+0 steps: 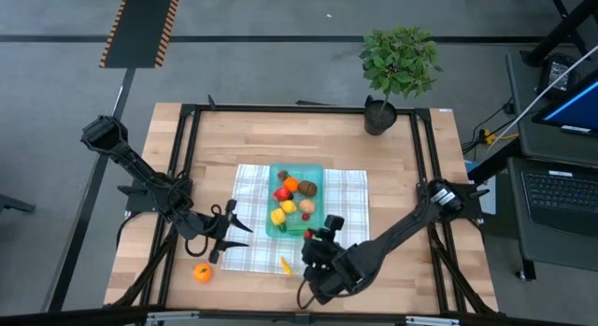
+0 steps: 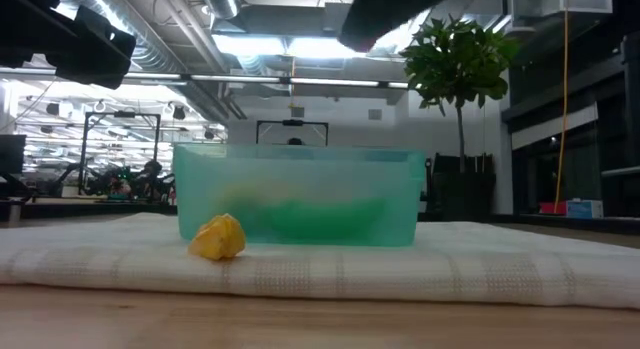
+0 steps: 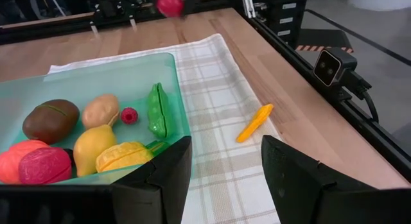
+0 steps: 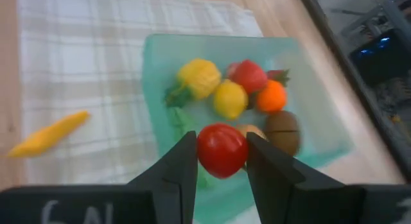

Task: Pick and placing Produce into tupperware
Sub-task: Put the red cherry into the blue bin

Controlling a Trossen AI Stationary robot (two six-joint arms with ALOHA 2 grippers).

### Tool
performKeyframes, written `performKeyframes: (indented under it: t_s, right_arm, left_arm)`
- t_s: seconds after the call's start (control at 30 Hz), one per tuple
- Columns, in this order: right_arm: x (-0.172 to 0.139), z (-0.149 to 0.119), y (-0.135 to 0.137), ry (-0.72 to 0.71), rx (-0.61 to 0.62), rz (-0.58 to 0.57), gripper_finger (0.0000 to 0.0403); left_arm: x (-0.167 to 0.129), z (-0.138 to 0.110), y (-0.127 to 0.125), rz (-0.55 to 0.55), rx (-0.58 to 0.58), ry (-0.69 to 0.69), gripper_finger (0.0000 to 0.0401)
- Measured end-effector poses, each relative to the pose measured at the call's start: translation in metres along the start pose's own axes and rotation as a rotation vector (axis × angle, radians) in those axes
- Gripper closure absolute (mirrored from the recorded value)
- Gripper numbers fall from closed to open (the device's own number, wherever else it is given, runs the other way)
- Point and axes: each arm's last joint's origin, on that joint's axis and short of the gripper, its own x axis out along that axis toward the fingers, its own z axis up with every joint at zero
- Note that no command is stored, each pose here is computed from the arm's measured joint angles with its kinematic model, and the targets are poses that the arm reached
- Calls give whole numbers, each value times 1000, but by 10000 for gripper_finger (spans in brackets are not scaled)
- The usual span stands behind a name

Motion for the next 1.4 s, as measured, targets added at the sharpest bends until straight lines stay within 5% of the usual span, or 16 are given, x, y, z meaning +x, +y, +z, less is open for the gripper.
performKeyframes:
  t_s: [0.4,0.67,0.93,1.4]
  right_arm:
    - [10,-30,-2,-271,229,65,289]
    - [16,-57,-32,-517,343,295,289]
    - [32,-73,-67,-685,276,501,289]
    - [54,-68,-87,-683,240,486,289]
  left_arm:
    - [0,0,0,0,0,0,222]
    - [0,0,0,1,0,0,222]
    - [0,0,0,1,1,2,222]
    - [0,0,0,2,1,2,222]
